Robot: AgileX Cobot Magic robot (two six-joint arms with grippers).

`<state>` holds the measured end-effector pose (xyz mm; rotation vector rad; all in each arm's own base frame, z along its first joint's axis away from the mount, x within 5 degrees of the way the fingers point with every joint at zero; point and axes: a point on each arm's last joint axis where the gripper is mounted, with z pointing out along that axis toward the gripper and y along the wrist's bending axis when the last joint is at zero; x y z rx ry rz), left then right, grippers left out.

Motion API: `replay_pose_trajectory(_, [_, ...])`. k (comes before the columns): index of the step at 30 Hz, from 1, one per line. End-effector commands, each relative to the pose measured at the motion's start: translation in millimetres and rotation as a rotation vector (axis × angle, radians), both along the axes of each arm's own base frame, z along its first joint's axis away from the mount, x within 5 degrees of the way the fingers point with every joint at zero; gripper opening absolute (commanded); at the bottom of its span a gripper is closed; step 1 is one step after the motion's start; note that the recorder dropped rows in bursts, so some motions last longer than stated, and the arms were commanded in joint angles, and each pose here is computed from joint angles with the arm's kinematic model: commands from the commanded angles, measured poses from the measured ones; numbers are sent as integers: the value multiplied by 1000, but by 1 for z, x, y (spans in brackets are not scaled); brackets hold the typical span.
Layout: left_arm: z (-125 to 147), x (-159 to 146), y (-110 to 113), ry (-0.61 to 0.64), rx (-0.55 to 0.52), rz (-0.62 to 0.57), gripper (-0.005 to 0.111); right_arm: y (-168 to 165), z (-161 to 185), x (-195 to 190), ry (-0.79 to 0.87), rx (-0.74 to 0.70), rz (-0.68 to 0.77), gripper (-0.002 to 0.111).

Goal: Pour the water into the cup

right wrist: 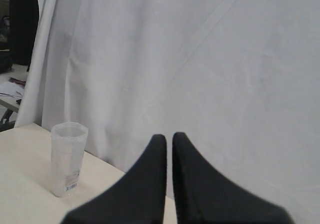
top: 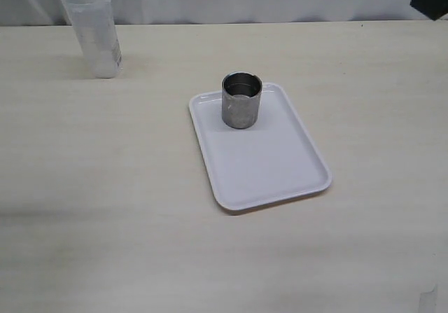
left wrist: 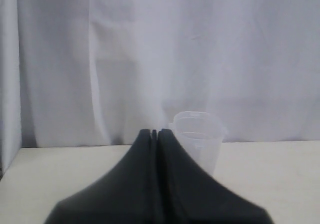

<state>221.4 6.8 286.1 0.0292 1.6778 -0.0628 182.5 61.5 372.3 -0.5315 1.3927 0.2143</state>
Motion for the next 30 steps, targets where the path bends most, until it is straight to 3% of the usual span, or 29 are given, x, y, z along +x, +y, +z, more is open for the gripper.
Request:
replay_pose_trajectory(1, [7,-18,-1,-43,-23,6,0,-1,3,-5,-16,8,-3,4])
replay_pose_trajectory(12, [30,-49,-1,-121,-31,42,0,-1,3,-6,-17,9,0,4])
replay_pose_trajectory(30, [32,-52,-1,-134,-31,42,0,-1,3,-6,-16,11,0,4])
